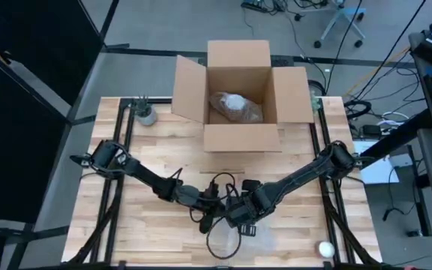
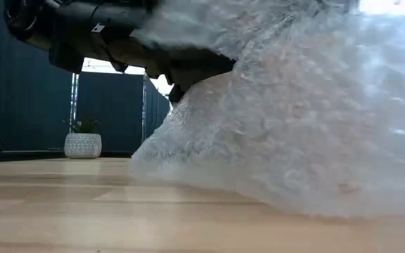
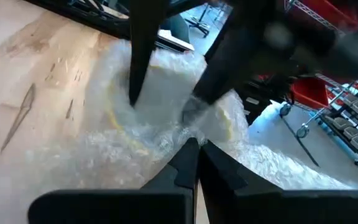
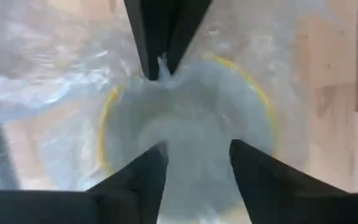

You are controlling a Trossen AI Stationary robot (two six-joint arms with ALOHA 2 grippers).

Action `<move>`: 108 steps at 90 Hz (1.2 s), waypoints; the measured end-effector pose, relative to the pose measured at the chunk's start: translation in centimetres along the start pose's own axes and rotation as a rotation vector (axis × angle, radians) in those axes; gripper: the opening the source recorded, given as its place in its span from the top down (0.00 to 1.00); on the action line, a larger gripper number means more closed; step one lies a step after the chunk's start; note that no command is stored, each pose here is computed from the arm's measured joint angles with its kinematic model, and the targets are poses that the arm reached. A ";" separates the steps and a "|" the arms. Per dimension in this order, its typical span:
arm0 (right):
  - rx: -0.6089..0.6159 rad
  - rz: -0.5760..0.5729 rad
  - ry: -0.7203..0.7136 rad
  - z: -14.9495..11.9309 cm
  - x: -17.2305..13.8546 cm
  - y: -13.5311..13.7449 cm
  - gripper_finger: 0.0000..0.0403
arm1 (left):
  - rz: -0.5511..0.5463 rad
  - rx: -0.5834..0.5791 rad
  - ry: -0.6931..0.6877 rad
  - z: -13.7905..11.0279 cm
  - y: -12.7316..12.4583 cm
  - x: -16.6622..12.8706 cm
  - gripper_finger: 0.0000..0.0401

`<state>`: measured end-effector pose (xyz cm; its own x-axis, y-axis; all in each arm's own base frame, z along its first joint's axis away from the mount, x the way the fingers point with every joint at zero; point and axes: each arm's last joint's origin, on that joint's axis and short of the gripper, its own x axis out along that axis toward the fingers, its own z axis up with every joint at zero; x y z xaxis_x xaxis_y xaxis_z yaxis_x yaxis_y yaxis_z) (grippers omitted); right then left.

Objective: Wrap mug
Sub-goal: Wrap the orange patterned mug with the transparent bubble wrap

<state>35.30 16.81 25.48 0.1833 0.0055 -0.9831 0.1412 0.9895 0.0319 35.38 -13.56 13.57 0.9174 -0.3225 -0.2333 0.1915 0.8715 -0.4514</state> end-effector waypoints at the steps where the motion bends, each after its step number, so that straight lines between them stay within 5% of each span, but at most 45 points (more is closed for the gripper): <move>1: -0.001 0.001 -0.002 0.1 -0.2 0.0 0.56 | 0.000 0.000 0.000 0.0 0.0 0.0 1.00; 29: -0.073 0.027 -0.071 1.2 -4.2 0.1 0.54 | 0.015 0.002 0.035 -0.5 0.2 0.0 1.00; 41: -0.054 -0.061 -0.052 0.8 -4.2 -0.5 0.54 | 0.023 0.002 0.047 -0.6 0.4 0.0 1.00; 83: -0.022 -0.207 -0.013 -2.2 -0.7 1.1 0.54 | 0.019 -0.001 0.034 -0.4 0.3 0.0 1.00; 108: 0.051 -0.124 -0.106 -4.6 1.9 4.5 0.54 | 0.015 -0.002 0.027 -0.3 0.2 0.0 1.00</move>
<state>31.85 21.94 22.94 0.2625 -0.1337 -0.9556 0.2179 0.9730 -0.0763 35.32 -13.51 13.22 0.9104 -0.3193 -0.2630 0.1773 0.8756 -0.4492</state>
